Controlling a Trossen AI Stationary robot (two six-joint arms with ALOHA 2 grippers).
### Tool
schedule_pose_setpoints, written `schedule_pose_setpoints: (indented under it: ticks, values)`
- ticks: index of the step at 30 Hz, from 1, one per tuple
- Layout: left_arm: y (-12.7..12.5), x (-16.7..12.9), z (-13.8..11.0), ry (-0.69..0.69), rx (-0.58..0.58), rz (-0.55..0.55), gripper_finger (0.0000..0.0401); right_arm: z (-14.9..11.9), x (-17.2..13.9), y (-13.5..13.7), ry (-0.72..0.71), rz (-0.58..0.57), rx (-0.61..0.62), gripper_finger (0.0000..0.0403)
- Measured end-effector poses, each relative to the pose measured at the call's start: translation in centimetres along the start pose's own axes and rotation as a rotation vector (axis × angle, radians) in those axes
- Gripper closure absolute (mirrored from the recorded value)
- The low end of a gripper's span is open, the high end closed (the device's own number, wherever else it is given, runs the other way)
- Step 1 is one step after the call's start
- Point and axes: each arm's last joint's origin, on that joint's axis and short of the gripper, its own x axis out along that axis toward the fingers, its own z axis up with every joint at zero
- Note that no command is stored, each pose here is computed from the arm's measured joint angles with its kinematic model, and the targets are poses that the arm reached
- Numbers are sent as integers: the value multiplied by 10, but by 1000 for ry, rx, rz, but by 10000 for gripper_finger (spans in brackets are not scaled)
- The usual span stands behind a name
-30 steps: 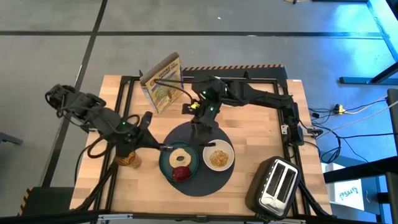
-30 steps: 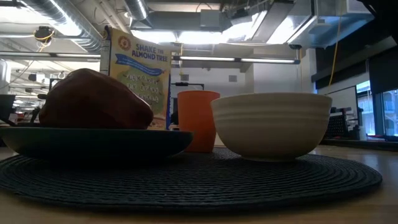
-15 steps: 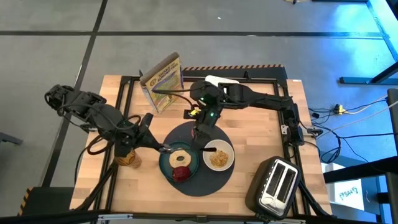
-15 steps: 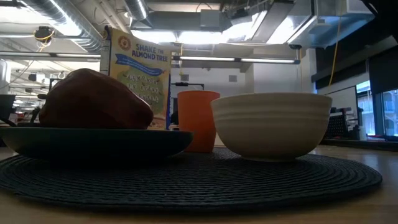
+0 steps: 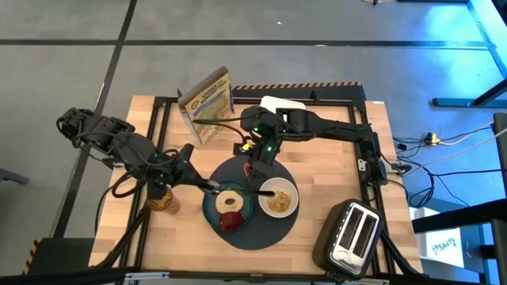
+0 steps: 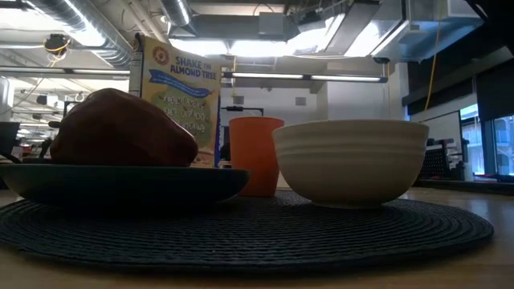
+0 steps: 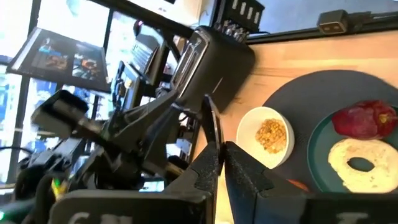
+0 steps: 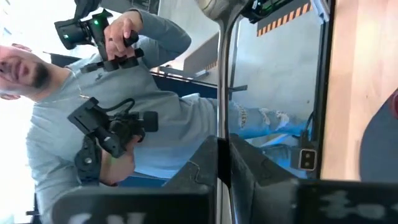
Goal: Arrange a breakfast setting
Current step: Put the black spoon on the black mat
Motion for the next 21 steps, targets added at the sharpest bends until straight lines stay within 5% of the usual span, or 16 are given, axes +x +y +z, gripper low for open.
schedule_pose_setpoints:
  ticks: [9, 15, 21]
  values:
    - [3, -1, -5, 38, -204, 26, 360, 1, 1, -2, -41, -63, -50, 398]
    - [1, -11, -12, 168, -664, 149, 329, 3, -3, -2, -172, -224, -72, 399]
    - [-1, -41, -22, 242, -1038, 389, 279, 7, -26, 9, -412, -416, -97, 400]
